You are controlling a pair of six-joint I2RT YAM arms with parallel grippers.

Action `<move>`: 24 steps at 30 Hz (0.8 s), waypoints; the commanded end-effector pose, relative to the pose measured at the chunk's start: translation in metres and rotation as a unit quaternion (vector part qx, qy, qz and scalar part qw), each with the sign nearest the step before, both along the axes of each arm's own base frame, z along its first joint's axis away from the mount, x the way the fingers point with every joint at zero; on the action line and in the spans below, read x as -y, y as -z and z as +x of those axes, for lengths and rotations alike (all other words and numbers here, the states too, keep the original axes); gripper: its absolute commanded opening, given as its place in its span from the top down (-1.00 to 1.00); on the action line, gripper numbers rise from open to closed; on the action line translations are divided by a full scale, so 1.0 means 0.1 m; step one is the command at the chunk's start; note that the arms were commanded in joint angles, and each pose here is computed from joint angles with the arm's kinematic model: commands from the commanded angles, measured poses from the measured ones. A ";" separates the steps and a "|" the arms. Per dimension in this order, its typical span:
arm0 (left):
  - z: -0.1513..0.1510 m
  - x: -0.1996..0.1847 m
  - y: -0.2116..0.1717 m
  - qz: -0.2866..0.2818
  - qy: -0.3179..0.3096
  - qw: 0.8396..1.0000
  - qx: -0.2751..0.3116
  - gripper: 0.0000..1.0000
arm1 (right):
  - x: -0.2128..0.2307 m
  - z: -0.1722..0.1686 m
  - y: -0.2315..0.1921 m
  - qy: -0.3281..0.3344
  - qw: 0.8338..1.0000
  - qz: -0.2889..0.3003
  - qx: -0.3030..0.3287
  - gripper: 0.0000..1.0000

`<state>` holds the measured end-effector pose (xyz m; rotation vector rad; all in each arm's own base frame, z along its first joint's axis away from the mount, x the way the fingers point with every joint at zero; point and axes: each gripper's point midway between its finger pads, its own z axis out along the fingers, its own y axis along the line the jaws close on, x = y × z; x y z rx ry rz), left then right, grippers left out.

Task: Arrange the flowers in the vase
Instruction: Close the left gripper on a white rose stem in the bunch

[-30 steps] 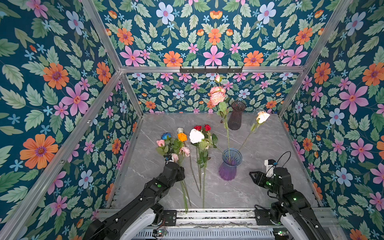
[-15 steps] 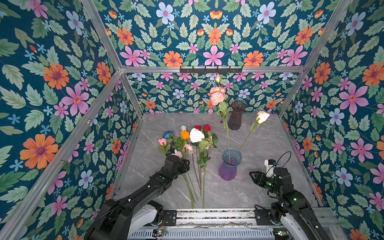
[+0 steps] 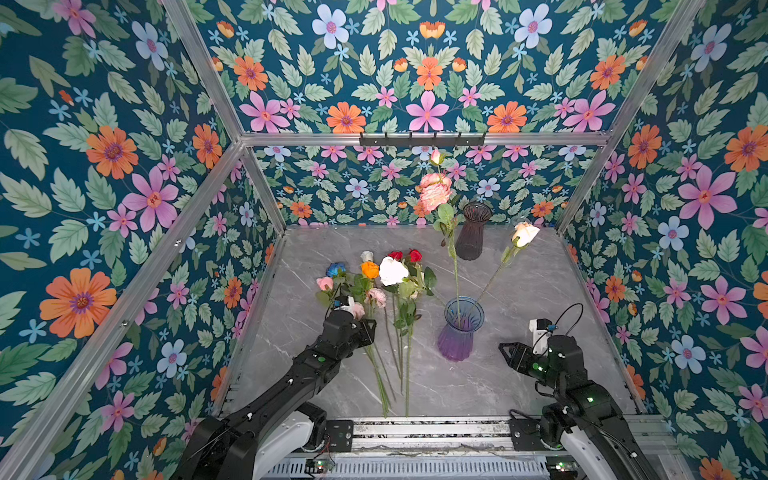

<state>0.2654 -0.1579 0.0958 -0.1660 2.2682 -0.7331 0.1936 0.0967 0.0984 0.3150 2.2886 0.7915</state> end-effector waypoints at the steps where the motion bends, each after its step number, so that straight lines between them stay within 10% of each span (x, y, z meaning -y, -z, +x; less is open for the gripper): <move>1: -0.02 0.12 0.01 0.027 0.036 0.999 0.000 0.27 | 0.01 0.02 -0.03 0.003 1.000 -0.004 0.009 0.03; 24: 0.16 0.44 0.55 0.158 0.065 0.983 -0.066 0.26 | 0.02 0.01 -0.05 0.005 1.000 -0.003 0.015 0.03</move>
